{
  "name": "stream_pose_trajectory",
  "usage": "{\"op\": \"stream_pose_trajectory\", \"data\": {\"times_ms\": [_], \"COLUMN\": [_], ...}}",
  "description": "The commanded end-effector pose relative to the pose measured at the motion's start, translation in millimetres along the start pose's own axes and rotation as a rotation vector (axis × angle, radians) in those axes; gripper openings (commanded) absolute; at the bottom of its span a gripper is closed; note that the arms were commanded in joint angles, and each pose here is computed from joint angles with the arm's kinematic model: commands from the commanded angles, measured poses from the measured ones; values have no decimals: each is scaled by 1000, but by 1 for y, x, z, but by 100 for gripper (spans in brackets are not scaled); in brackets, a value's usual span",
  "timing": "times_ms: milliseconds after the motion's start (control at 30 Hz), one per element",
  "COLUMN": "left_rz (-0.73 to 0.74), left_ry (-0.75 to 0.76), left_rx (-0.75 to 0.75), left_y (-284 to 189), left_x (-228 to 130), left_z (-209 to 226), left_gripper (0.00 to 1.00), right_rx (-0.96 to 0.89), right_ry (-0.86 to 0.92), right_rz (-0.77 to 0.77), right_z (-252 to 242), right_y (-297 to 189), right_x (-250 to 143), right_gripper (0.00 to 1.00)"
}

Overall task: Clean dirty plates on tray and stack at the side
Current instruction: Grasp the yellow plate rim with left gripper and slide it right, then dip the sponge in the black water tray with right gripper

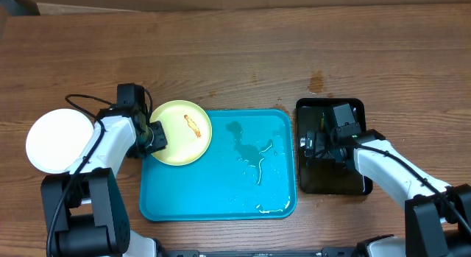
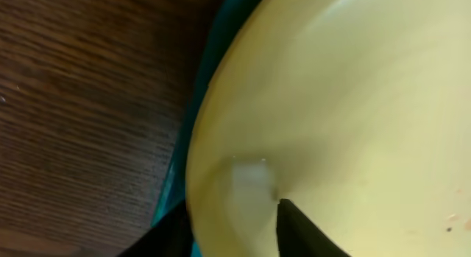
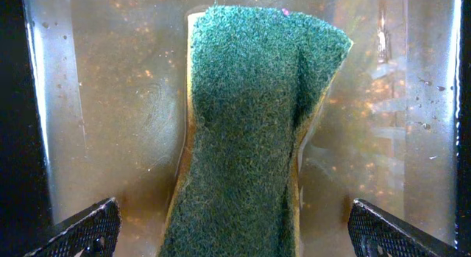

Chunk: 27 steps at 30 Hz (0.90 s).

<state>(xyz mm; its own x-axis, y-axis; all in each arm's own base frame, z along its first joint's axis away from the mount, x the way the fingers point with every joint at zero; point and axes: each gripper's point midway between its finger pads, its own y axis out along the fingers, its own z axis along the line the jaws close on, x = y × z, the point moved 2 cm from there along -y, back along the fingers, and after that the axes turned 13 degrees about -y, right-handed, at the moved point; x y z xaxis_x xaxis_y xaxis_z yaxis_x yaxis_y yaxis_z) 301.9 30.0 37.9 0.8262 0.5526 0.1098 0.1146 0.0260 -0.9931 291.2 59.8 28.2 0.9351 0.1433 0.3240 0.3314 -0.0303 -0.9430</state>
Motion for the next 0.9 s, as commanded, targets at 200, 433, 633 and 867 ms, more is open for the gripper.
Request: {"op": "stream_pose_trajectory", "data": {"times_ms": [200, 433, 633, 867], "left_rz": [101, 194, 245, 242], "left_ry": [-2, 13, 92, 137], "left_rx": [-50, -3, 27, 22], "left_y": [5, 3, 10, 12], "left_x": [-20, -44, -73, -76], "left_z": [-8, -1, -6, -10], "left_gripper": [9, 11, 17, 35], "right_rx": [-7, -7, -7, -7], "right_ry": [1, 1, 1, 1], "right_rz": [3, 3, 3, 3], "right_z": [-1, -1, -1, -1], "right_y": [1, 1, 1, 1], "right_x": [-1, -1, -1, -1], "right_gripper": [100, 100, 100, 100]}}
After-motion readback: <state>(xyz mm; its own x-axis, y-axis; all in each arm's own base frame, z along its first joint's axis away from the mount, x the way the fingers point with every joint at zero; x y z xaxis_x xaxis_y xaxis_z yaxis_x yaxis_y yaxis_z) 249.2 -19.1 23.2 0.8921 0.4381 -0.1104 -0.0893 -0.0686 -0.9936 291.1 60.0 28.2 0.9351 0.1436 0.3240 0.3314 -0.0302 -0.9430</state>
